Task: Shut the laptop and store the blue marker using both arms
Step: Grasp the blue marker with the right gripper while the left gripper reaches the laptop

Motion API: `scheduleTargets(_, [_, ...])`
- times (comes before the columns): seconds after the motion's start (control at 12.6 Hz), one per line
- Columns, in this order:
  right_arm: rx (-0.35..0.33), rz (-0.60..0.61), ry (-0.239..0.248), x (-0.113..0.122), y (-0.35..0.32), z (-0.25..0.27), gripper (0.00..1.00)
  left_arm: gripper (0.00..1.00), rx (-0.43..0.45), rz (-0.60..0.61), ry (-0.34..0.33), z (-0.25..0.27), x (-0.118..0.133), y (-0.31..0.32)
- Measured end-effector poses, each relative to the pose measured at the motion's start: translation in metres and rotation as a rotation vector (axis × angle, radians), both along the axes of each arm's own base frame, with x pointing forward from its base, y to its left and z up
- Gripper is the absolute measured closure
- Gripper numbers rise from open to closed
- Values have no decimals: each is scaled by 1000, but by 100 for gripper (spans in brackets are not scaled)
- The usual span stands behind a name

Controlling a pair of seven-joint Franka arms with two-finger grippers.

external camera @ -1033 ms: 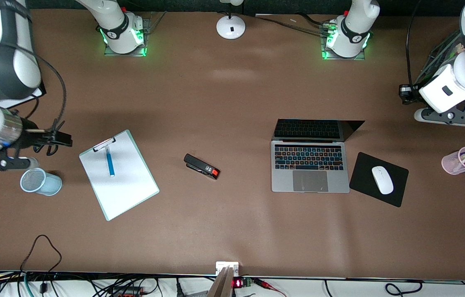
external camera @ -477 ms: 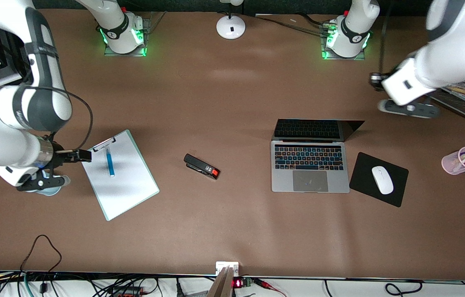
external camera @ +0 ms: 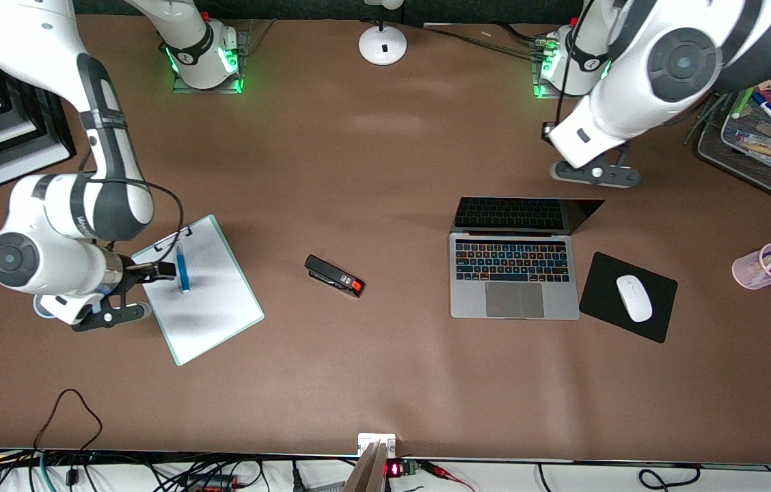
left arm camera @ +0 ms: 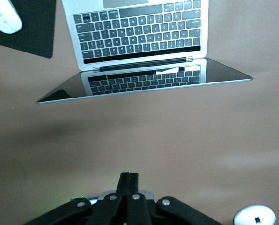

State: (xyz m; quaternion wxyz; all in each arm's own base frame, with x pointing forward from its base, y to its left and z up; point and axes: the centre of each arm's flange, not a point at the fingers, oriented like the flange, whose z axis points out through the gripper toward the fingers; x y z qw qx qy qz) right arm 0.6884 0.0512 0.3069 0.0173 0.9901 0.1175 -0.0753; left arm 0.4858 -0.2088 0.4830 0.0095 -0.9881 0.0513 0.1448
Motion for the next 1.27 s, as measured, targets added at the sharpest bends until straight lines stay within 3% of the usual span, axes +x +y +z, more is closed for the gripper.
scheduleTargets(0.48, [19, 47, 14, 3, 5, -47, 0, 99, 29, 15, -97, -60, -54, -39])
scheduleTargets(0.72, [74, 78, 32, 3, 4, -69, 0, 99, 12, 50, -137, -81, -48, -26])
scheduleTargets(1.03, [82, 107, 22, 3, -1, -83, 4, 99, -14, 76, -158, -103, -34, -20])
scheduleTargets(1.19, [81, 117, 11, 0, -1, -91, 11, 99, -26, 80, -169, -111, -29, -21])
scheduleTargets(1.27, [80, 119, 7, -2, 0, -96, 20, 99, -31, 82, -173, -114, -27, -21])
